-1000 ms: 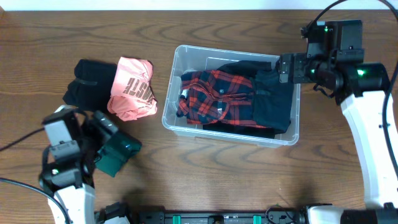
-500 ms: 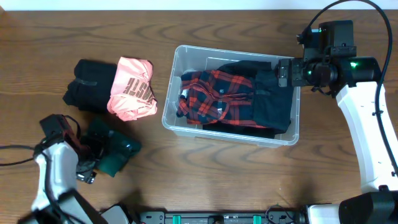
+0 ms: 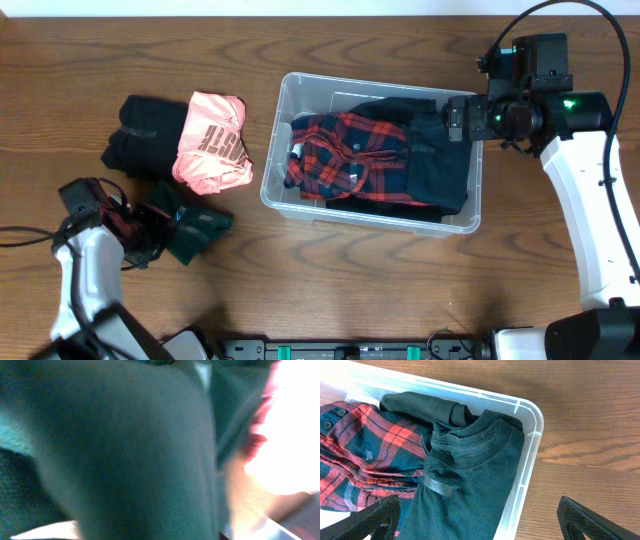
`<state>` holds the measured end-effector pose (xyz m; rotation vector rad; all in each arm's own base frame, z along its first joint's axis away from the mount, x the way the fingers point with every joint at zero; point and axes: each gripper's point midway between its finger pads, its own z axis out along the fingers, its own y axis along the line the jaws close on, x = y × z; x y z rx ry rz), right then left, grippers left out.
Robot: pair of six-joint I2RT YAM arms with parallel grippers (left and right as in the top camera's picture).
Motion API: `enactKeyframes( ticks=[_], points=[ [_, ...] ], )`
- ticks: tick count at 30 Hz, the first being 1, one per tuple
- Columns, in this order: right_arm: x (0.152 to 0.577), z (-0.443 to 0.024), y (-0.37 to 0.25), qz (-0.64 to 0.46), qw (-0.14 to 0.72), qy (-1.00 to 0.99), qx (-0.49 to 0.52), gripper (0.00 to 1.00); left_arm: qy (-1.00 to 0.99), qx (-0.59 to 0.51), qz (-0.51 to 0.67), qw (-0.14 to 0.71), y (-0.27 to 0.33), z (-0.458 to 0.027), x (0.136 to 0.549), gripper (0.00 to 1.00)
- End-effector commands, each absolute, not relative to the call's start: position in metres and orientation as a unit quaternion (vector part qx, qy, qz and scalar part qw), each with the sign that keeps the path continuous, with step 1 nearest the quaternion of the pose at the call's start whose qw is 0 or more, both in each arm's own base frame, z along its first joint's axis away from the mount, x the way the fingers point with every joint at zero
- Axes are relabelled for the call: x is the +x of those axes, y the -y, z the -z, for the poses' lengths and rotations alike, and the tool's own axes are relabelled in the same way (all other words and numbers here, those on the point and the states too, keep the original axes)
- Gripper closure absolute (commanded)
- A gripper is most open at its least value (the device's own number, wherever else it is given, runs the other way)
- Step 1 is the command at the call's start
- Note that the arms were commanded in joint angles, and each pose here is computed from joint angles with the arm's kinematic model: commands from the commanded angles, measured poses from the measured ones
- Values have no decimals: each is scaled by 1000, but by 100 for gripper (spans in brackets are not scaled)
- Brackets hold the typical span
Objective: Pack container
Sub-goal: 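Carry the green garment with the left gripper into the box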
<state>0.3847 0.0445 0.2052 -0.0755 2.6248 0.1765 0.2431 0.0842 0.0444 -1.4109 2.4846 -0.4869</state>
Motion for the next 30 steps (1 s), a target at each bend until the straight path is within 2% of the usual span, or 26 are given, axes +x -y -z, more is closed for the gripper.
enactKeyframes(
  ticks=[1, 2, 7, 13, 22, 30],
  points=[
    [386, -203, -35, -56, 251, -966, -17, 2, -853, -416, 207, 237, -83, -115, 273, 88],
    [387, -203, -27, -46, 252, -967, 2, 2, -850, -401, 212, 269, -81, -137, 276, 94],
    [384, -206, 20, -8, 255, -961, 104, 1, -832, -295, 265, 389, -43, -234, 285, 94],
    [378, -204, 41, -14, 246, -960, 136, 1, -828, -115, 358, 416, 48, -289, 287, 94],
    [378, -204, 42, -14, 246, -959, 137, 1, -828, 115, 444, 323, 200, -266, 284, 94],
    [378, -204, 42, -13, 245, -960, 135, 1, -816, 194, 474, 269, 285, -214, 298, 94]
  ],
)
